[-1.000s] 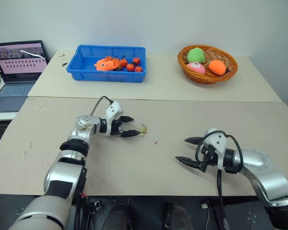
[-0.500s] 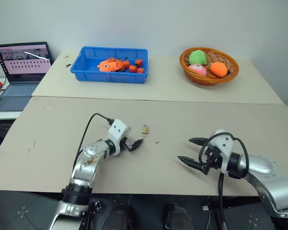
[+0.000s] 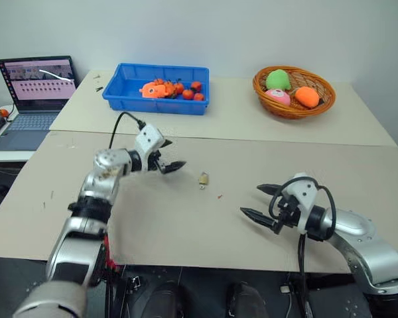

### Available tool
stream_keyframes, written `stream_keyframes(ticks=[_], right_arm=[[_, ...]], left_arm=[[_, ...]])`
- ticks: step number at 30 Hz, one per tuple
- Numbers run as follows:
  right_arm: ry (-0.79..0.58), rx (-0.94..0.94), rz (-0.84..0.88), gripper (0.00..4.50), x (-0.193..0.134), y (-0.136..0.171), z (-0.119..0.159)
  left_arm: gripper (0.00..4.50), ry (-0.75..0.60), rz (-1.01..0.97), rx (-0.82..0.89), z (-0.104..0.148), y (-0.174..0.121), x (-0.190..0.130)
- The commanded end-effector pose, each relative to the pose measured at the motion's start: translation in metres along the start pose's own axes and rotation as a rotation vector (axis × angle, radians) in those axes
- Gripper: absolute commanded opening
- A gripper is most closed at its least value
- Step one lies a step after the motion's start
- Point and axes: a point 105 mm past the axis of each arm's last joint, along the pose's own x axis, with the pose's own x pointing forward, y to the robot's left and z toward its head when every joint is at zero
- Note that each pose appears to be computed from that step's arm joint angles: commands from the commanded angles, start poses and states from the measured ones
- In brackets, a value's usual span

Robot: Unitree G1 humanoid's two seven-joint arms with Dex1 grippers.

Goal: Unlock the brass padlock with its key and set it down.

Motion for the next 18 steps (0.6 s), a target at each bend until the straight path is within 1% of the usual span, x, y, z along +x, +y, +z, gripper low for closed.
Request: stream_keyframes(ticks=[1,5,8,10,12,14,18], right_arm=[[-0.066,-0.038,-0.066,4.50,0.001,-0.008,0.016],[-0.086,-0.029,-0.108,4.50,0.005,-0.012,0.019],[-0.093,-0.024,-0.137,4.50,0.005,-0.012,0.020],[-0.103,-0.023,-0.158,4.50,0.003,-0.011,0.022],[-0.114,-0.021,-0.186,4.50,0.000,-0.011,0.024],[-0.126,-0.020,-0.210,4.50,-0.005,-0.010,0.028],[-0.135,-0.020,-0.252,4.50,-0.015,-0.007,0.032]], left_arm=[[4.46,0.013,-0.131,0.099,0.011,-0.003,0.004],[4.46,0.072,-0.202,0.301,0.025,-0.008,0.019],[4.46,0.150,-0.227,0.477,0.032,-0.013,0.034],[4.46,0.220,-0.235,0.606,0.032,-0.015,0.041],[4.46,0.312,-0.250,0.755,0.025,-0.016,0.044],[4.46,0.350,-0.244,0.796,0.022,-0.015,0.048],[4.46,0.348,-0.256,0.798,0.021,-0.022,0.056]])
